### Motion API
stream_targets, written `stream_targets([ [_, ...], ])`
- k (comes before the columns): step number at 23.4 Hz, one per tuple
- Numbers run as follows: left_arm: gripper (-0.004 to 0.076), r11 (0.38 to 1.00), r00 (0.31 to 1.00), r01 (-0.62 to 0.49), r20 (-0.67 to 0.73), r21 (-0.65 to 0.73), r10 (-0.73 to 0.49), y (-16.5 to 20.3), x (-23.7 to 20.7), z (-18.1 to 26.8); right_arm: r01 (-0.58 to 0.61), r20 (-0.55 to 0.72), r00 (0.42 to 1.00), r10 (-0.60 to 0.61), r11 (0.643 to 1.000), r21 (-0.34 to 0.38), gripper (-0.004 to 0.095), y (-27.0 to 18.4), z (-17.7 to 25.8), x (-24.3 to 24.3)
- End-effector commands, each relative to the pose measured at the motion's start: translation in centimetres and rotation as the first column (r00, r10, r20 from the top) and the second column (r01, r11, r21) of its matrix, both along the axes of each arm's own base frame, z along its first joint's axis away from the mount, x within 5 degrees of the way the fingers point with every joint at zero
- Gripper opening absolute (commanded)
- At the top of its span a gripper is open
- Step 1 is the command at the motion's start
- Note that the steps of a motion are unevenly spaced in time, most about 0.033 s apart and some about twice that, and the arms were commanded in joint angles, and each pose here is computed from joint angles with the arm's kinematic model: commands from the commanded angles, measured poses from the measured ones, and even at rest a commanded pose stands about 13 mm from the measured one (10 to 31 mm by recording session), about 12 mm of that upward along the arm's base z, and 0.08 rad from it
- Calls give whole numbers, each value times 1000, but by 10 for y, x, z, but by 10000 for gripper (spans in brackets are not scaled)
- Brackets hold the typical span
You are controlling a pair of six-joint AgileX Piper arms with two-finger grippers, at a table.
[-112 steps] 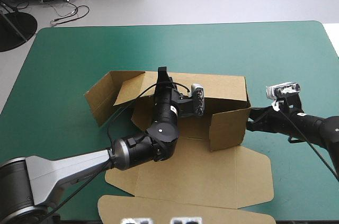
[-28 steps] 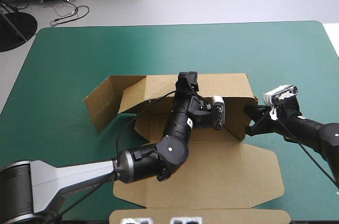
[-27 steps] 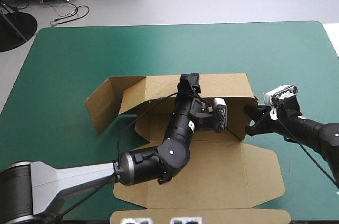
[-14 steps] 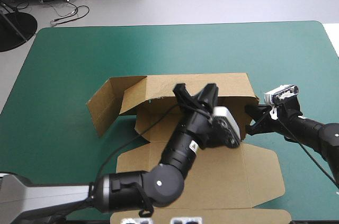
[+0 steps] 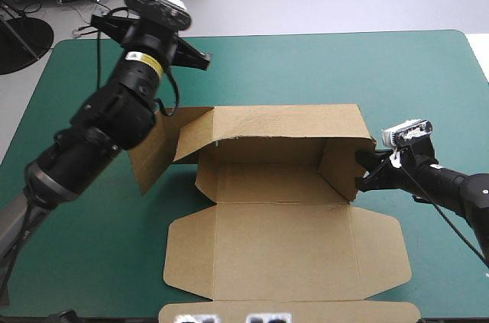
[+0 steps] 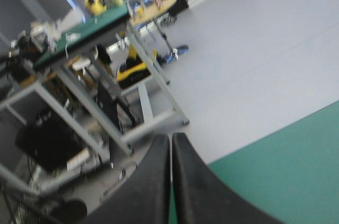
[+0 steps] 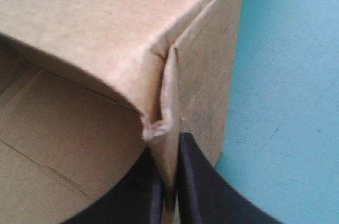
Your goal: Fold the box
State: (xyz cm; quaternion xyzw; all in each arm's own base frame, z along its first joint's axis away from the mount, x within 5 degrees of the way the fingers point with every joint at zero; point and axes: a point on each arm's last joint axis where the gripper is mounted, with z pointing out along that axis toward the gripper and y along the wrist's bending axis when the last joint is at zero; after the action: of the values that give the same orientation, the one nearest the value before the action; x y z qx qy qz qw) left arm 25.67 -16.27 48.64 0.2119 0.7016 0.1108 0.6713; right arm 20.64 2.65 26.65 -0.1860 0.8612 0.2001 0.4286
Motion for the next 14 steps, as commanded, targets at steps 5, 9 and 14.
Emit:
stream_targets([
  [5,-2,969,973,-108,-221,-221,58,85,15,21,18,-47,999,-19,1000,-26,0,-4,46,8],
  [9,-2,896,894,-281,-435,-344,113,134,20,1,-5,-143,990,8,1000,21,0,-1,82,14],
  [14,-3,822,720,-482,-672,-304,174,182,13,-35,-57,-369,926,79,996,71,0,-2,92,46],
])
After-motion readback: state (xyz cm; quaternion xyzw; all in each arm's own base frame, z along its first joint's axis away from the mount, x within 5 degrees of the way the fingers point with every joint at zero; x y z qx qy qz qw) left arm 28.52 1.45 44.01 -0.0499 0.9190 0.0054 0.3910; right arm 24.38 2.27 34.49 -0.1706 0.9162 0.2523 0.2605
